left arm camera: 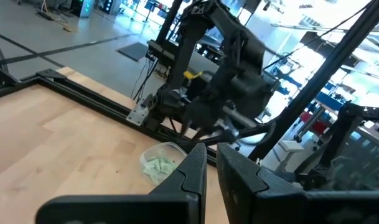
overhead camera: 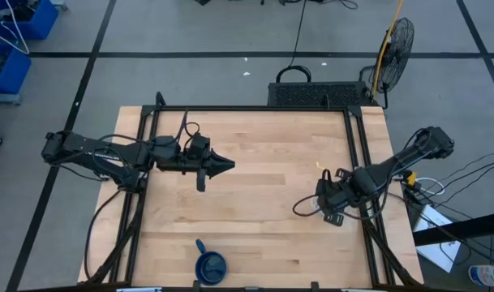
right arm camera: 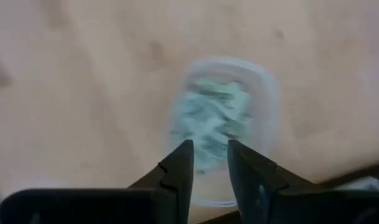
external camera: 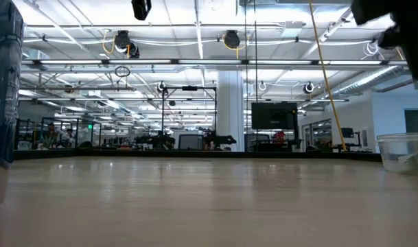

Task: Pick and place Stevia / Truvia into bins
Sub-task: Return to Home Position

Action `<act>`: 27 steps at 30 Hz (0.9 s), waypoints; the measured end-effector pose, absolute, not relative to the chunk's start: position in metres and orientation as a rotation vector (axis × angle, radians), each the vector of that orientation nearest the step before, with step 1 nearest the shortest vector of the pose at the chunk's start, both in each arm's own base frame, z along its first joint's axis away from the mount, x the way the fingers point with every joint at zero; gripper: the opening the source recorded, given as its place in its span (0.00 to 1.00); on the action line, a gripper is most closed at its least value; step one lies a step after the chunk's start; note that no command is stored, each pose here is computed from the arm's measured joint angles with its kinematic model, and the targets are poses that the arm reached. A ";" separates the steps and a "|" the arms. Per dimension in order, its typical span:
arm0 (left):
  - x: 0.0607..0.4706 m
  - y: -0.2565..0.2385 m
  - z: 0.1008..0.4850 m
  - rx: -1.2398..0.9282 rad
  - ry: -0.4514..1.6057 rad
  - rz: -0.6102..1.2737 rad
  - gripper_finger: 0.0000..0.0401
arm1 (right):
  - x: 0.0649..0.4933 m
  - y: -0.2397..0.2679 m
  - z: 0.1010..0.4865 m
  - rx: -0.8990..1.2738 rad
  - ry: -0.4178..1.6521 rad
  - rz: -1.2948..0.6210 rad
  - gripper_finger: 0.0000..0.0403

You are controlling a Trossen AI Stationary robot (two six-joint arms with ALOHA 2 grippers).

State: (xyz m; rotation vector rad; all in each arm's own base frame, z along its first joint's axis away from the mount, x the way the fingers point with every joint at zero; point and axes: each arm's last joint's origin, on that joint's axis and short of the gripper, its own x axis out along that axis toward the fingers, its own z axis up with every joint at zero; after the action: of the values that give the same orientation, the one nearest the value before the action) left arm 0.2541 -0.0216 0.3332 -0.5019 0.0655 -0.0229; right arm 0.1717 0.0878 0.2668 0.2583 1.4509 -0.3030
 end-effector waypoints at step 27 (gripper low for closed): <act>0.130 0.010 0.305 -0.328 0.246 0.500 0.10 | 0.124 0.046 0.267 0.055 0.186 0.074 0.22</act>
State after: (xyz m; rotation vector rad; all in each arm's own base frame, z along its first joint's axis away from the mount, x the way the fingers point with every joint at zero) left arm 0.1296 0.0098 0.3050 -0.3279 0.2459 0.4995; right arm 0.1244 0.0457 0.2675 0.0551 0.1857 0.0740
